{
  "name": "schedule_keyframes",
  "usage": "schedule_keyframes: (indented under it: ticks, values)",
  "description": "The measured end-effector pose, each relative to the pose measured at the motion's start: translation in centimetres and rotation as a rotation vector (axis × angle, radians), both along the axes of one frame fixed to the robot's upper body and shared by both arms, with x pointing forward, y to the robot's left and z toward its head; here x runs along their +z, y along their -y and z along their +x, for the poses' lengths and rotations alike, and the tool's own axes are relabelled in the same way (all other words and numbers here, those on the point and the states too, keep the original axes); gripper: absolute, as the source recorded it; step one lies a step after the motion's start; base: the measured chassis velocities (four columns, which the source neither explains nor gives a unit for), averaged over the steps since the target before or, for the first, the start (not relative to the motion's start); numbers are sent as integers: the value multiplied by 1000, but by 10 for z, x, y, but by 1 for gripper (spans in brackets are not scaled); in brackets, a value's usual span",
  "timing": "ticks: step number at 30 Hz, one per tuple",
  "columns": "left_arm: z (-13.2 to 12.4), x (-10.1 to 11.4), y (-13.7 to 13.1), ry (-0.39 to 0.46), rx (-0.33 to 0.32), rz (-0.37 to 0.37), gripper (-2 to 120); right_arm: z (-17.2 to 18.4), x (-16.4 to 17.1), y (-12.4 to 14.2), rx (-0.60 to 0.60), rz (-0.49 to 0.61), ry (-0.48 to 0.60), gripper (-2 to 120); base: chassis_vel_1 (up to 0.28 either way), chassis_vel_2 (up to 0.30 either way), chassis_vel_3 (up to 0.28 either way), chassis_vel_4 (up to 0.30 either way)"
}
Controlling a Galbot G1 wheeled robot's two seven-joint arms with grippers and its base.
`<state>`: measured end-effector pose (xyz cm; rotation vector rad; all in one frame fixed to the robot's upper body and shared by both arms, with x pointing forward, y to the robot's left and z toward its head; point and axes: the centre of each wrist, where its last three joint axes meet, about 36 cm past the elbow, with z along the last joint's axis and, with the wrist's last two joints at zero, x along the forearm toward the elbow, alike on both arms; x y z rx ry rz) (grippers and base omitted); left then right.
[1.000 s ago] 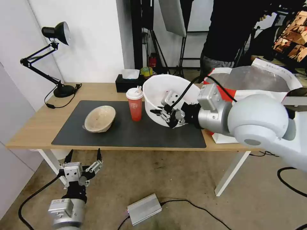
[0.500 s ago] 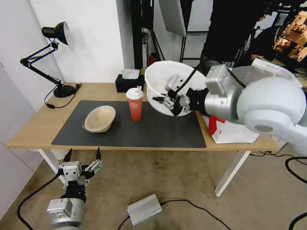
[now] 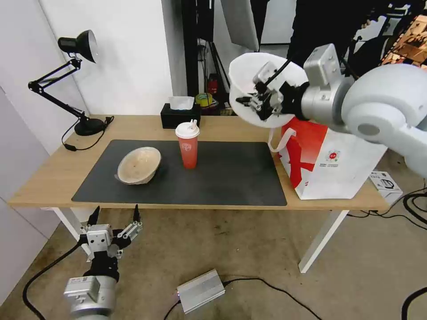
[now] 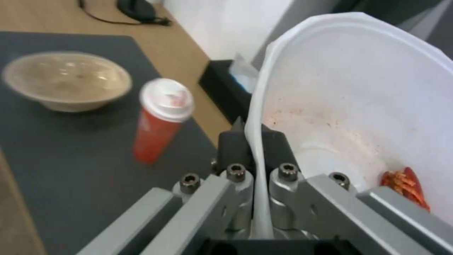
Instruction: Pick up the trash from the table and place it into the takeout bag.
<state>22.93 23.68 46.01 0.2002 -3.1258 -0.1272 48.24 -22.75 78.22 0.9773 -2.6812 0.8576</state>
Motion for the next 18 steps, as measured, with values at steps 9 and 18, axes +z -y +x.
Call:
schedule_keyframes:
  ticks: [9,18]
  values:
    - [0,-1,-1,-1,0,2,100,24,7,25,-75,-10,7,0,0,0,0,0]
    - [1,-1,-1,1,-4,5,100,32,7,47,-124,-22,7,0,0,0,0,0]
